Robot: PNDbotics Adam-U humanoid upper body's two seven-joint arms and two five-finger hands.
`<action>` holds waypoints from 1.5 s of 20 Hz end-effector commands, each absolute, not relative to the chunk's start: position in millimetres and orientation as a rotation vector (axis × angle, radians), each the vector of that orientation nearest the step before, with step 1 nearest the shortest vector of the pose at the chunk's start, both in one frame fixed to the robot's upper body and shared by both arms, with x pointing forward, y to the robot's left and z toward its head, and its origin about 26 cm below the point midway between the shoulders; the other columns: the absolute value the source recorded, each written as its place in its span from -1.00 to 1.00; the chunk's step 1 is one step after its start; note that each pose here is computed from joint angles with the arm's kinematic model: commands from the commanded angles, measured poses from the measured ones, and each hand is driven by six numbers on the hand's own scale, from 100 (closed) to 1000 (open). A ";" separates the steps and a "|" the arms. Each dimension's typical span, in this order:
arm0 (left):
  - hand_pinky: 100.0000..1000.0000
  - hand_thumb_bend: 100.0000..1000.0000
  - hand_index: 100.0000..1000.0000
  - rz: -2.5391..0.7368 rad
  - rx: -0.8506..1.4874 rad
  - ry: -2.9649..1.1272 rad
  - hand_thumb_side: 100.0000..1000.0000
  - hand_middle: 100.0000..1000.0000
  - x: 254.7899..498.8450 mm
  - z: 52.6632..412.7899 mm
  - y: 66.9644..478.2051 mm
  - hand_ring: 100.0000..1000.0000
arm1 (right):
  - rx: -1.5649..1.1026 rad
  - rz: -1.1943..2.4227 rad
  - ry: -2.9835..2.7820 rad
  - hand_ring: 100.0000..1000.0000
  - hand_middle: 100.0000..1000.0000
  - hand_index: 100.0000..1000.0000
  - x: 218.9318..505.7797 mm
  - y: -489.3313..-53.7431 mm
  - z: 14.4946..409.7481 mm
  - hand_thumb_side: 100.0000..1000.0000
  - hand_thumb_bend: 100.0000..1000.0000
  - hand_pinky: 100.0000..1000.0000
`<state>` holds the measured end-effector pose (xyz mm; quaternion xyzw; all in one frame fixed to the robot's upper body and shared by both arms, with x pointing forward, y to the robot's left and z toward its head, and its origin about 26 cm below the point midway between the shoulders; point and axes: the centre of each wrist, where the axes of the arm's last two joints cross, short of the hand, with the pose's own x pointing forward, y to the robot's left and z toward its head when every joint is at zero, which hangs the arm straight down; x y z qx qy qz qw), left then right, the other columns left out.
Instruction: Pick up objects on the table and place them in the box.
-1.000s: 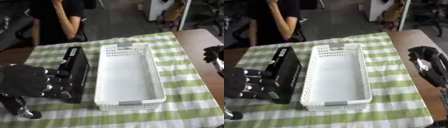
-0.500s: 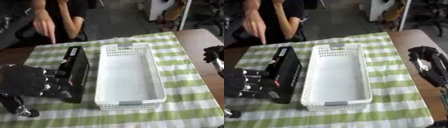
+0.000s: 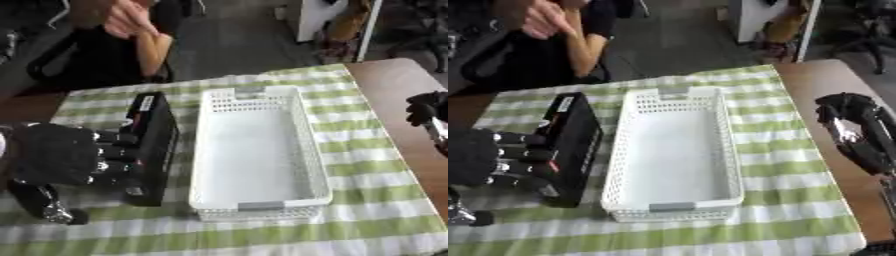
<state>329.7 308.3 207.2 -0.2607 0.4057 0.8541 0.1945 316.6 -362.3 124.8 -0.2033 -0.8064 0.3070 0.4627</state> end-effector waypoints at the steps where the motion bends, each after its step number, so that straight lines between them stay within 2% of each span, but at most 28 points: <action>1: 0.90 1.00 1.00 2.384 -0.765 1.093 0.57 0.76 333.3 214.9 309.1 0.93 | -0.515 0.773 -1.990 -0.03 0.03 0.38 316.5 -366.4 132.7 0.43 -0.70 -0.09; 16: 0.89 1.00 1.00 2.403 -0.821 1.049 0.57 0.76 354.3 206.0 317.0 0.93 | -0.504 0.774 -1.992 -0.03 0.03 0.37 317.1 -364.9 132.0 0.43 -0.70 -0.09; 30: 0.89 1.00 1.00 2.399 -0.814 1.035 0.50 0.76 361.8 198.0 320.2 0.92 | -0.500 0.779 -1.993 -0.03 0.03 0.38 317.6 -364.7 132.2 0.43 -0.70 -0.09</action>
